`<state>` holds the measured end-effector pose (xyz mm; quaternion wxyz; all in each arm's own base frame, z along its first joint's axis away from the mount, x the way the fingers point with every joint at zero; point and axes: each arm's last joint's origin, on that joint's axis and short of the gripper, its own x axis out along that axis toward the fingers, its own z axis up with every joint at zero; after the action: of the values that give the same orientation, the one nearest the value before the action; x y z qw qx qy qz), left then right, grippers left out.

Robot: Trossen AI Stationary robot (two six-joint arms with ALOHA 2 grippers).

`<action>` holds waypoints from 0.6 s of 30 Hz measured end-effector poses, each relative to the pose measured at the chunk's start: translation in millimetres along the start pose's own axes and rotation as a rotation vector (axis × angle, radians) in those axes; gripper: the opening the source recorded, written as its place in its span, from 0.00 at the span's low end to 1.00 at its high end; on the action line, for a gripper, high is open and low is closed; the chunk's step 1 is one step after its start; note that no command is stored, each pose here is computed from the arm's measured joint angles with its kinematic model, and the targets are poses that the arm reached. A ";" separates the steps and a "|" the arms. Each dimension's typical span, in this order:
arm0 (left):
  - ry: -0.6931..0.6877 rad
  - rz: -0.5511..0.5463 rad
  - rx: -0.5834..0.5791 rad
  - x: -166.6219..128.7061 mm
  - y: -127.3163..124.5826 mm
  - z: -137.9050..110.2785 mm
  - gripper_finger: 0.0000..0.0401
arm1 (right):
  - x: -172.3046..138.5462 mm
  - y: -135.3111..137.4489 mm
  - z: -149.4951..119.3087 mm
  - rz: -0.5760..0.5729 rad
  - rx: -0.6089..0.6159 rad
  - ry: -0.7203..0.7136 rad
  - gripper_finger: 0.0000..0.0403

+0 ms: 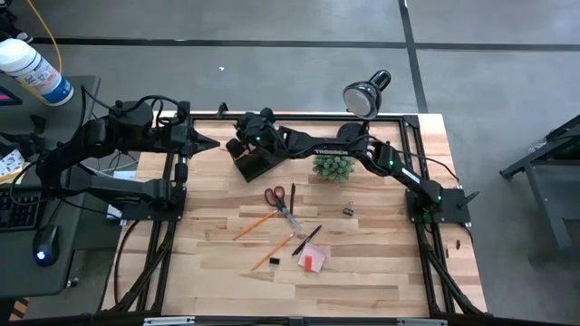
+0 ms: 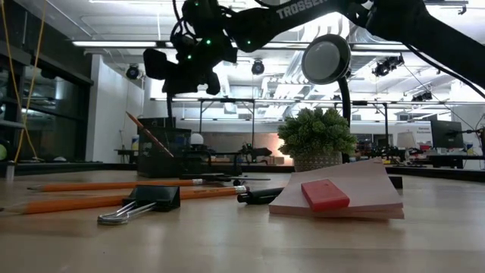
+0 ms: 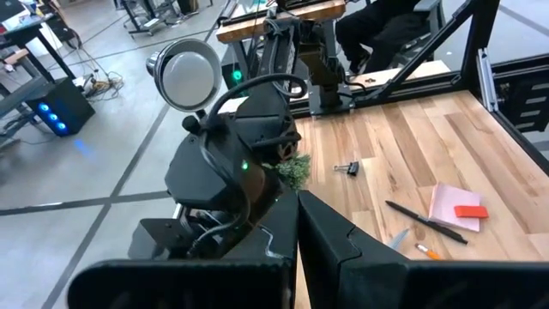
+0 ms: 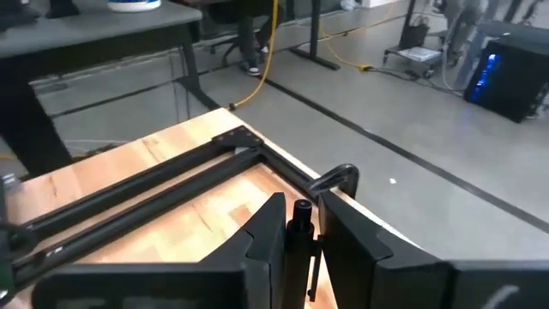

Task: Pick and place office supplies into organizer

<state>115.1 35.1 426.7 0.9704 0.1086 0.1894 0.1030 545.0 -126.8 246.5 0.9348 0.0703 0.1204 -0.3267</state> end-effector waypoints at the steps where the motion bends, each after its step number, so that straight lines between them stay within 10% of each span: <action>1: 0.000 0.000 0.001 0.0 0.0 0.0 0.00 | 0.0 0.2 0.2 0.007 -0.013 -0.001 0.16; 18: 0.004 -0.001 0.002 -0.2 -0.1 -0.4 0.00 | -6.7 10.1 8.5 0.074 -0.105 0.009 0.34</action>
<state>114.8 35.0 426.4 0.9700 0.1094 0.1916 0.1023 547.8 -116.8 257.0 0.9480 0.0271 0.1390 -0.2849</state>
